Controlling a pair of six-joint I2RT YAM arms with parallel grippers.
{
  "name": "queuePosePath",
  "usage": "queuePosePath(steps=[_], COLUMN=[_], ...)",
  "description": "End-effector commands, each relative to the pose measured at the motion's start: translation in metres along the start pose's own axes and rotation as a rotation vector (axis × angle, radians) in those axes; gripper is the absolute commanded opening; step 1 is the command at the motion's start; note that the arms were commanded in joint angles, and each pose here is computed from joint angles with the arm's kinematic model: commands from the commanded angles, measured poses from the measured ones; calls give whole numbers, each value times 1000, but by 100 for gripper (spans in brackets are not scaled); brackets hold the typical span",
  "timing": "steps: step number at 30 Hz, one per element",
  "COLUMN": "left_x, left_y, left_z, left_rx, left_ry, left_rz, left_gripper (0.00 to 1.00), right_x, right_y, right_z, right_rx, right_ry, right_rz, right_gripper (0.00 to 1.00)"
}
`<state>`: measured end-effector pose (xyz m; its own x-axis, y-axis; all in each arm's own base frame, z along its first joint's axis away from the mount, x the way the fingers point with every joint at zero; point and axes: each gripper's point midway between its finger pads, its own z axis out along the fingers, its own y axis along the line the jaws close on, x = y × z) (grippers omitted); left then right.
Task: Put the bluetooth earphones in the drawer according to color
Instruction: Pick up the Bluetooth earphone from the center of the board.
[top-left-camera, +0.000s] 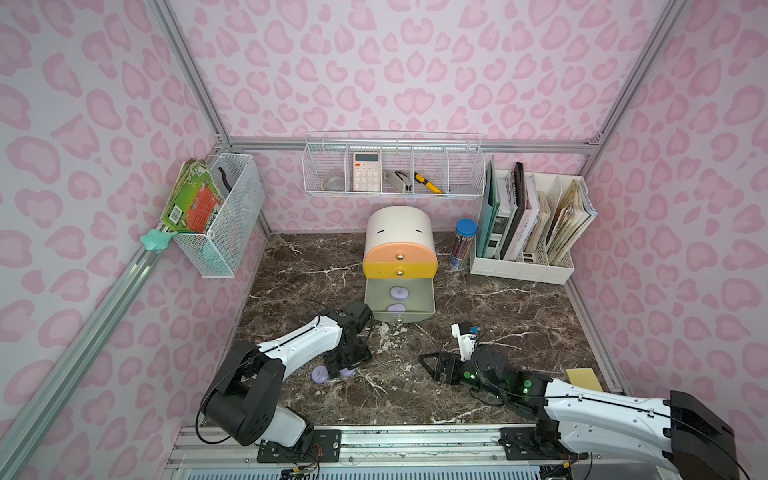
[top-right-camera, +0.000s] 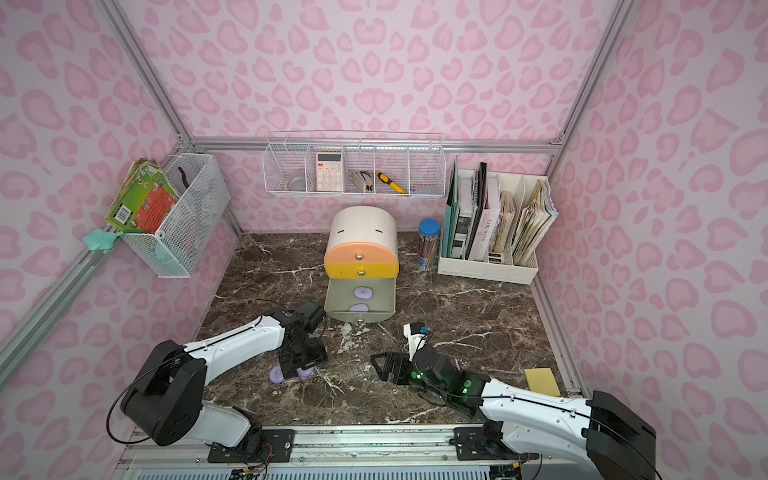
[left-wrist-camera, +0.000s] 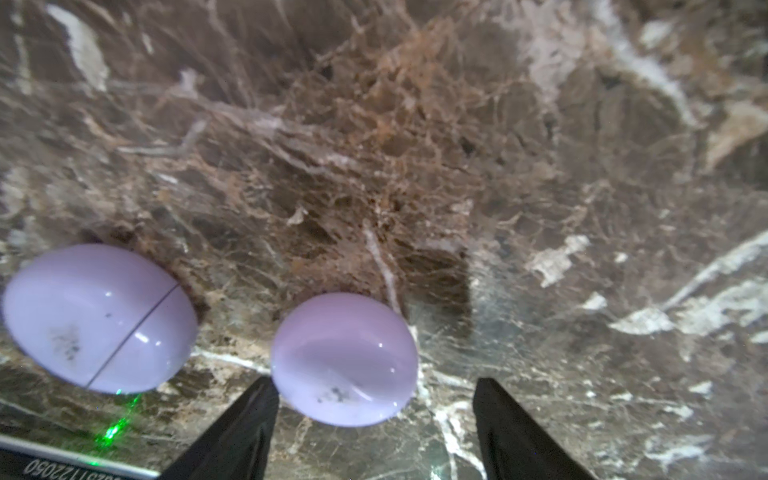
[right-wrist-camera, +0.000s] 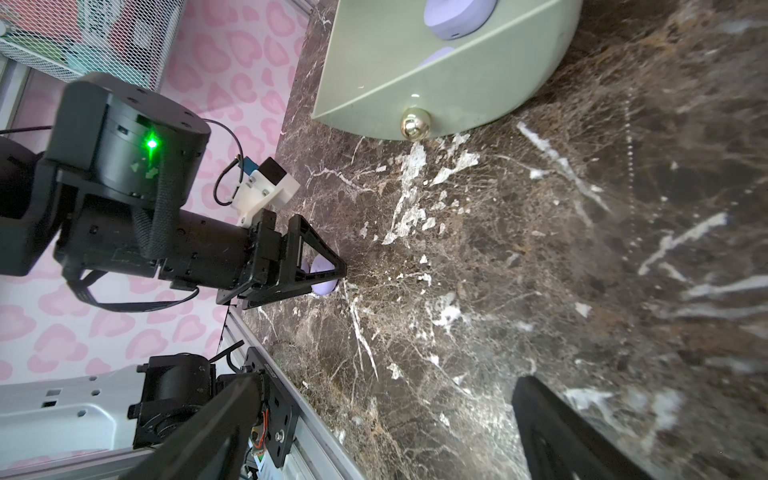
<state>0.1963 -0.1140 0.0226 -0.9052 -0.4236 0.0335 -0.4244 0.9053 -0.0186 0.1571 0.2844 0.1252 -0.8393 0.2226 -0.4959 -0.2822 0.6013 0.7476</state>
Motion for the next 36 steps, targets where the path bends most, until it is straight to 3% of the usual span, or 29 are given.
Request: queuePosePath(steps=[1,8,18,25,30,36], left_x=[0,-2,-11,-16,-19,-22], left_y=[-3,5,4,6,5,1], left_z=[6,11,12,11,8,-12], left_rx=[4,-30,-46,-50,-49,-8], left_ry=[13,0,-1,-8,-15,-65], left_rz=[14,16,14,14,25,57], left_gripper=[74,66,66,58,43,43], right_x=[-3,-3,-3,-3,-2,-2], right_y=[0,-1,0,-1,-1,-1], right_z=[-1,-3,-2,-2,-2,-2], right_rx=[-2,-1,-4,-6,-6,-9], right_ry=[-19,-23,-19,-21,-20,-21], right_rz=[7,13,10,12,13,13], right_gripper=[99,99,99,99,98,98])
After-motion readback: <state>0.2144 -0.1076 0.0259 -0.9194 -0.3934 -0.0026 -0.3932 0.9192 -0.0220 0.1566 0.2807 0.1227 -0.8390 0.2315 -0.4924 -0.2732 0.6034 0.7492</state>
